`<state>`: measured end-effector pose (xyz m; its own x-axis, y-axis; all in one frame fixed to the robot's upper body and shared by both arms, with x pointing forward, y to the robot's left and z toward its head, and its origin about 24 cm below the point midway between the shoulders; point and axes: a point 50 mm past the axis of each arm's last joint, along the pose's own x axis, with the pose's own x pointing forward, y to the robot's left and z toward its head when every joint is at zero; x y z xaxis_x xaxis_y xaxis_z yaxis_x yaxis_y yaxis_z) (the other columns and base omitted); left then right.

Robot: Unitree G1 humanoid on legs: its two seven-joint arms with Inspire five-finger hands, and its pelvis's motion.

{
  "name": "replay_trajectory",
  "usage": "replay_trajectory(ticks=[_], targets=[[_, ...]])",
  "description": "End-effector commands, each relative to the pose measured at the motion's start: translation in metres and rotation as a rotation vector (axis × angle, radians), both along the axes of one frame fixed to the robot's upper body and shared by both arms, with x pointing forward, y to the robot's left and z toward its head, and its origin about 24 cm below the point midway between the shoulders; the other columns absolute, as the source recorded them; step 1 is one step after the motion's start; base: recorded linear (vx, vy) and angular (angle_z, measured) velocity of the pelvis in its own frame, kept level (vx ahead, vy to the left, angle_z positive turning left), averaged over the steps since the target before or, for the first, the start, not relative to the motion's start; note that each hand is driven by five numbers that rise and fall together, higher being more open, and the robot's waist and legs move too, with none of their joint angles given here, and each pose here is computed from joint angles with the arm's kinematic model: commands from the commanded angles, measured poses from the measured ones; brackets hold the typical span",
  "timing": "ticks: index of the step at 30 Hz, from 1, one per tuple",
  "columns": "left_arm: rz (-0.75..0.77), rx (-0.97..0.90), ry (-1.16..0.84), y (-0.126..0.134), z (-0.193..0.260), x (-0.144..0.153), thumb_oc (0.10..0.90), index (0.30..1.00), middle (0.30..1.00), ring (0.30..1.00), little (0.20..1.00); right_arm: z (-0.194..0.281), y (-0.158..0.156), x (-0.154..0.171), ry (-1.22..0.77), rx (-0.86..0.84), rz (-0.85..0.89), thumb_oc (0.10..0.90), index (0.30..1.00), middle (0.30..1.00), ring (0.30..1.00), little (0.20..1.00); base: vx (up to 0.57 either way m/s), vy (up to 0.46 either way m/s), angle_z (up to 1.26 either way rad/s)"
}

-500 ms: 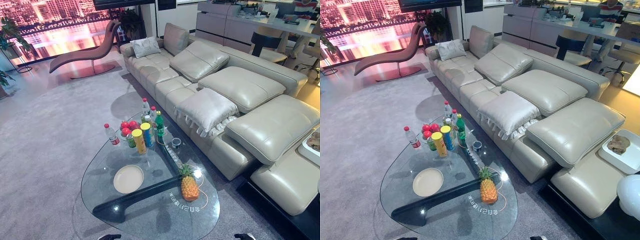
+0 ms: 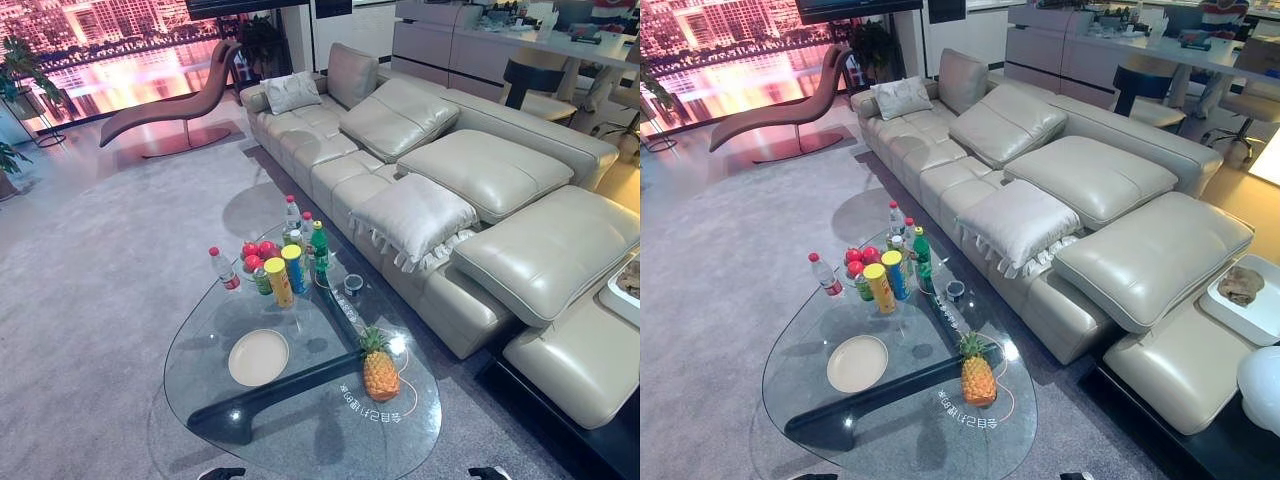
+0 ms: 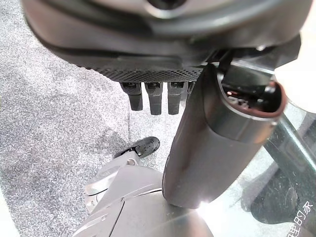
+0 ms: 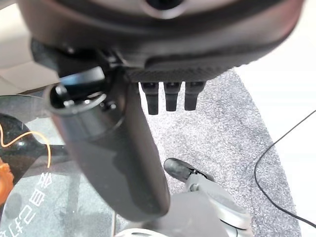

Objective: Pick up the fruit to the plate

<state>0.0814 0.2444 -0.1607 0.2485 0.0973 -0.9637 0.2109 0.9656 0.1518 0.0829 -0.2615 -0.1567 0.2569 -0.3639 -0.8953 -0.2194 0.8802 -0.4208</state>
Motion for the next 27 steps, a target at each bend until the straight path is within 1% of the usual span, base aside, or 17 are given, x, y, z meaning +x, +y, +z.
replay_trajectory(ticks=[1,12,27], targets=[[-0.048,-0.015,-0.067,-0.0073,0.006,0.0357,0.8,0.9,0.9,0.9,0.9,0.0096,-0.0012,0.0396,-0.071,-0.033,0.042,0.8,0.9,0.9,0.9,0.9,0.0,0.0,0.0],[-0.037,-0.004,-0.069,-0.0056,0.0068,0.0376,0.8,0.9,0.9,0.9,0.9,0.0097,-0.0022,0.039,-0.075,-0.035,0.043,0.8,0.9,0.9,0.9,0.9,0.0,0.0,0.0],[-0.014,0.001,-0.05,-0.0065,0.0039,0.0281,0.8,0.9,0.9,0.9,0.9,0.0092,-0.003,0.0363,-0.057,-0.041,0.04,0.8,0.9,0.9,0.9,0.9,0.0,0.0,0.0]])
